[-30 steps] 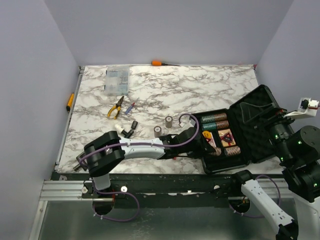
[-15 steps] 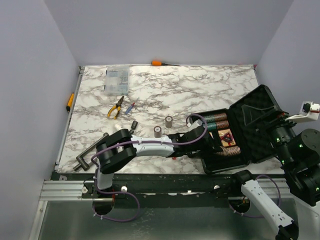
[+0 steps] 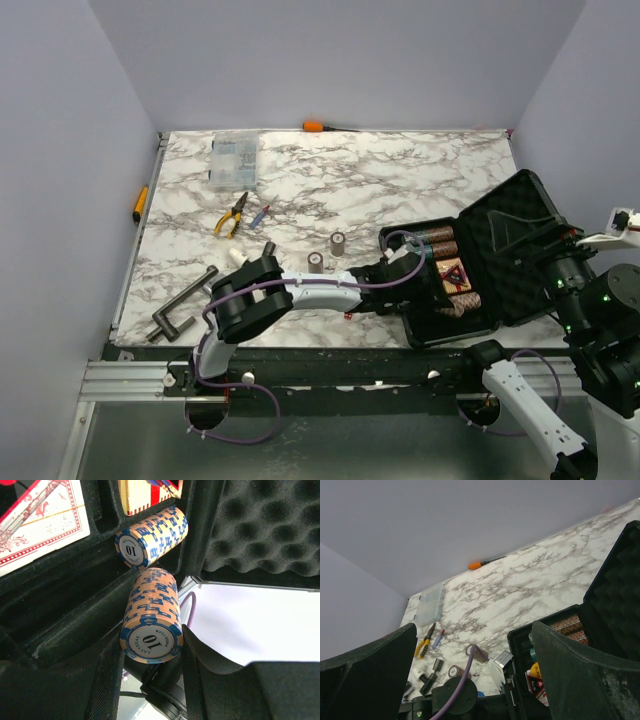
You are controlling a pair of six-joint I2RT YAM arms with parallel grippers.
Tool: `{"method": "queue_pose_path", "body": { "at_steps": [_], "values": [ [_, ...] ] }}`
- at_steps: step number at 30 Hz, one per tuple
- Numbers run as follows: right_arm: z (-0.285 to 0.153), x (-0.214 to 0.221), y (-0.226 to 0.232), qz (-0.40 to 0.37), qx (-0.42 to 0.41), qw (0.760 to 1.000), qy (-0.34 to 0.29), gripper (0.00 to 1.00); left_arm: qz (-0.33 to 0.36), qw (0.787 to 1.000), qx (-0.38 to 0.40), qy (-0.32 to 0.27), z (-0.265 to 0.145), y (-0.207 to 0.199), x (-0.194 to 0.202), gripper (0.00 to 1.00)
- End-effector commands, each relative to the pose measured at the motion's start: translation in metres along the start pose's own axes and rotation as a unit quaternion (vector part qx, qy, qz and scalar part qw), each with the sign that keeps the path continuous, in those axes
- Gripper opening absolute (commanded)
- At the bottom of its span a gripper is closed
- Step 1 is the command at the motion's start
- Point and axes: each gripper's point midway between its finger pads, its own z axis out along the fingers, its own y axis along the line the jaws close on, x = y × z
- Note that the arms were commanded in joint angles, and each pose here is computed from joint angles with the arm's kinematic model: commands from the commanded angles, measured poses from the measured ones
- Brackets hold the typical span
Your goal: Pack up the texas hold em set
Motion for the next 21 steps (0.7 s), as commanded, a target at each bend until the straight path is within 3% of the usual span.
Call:
{"method": "queue_pose_path", "body": {
  "at_steps": [1,9,21],
  "values": [
    [-0.009,-0.004,-0.007,0.000,0.015,1.000,-0.008,1.00,-0.012,0.999,0.029,0.028,0.000,-0.026,0.013,0.00],
    [-0.009,-0.006,-0.006,0.000,0.014,1.000,-0.009,1.00,-0.021,0.999,0.011,0.036,0.004,-0.014,0.014,0.00],
    [-0.013,-0.005,-0.005,0.006,0.008,1.000,-0.007,1.00,-0.011,0.999,-0.012,-0.034,0.003,-0.009,-0.010,0.02]
  ]
}}
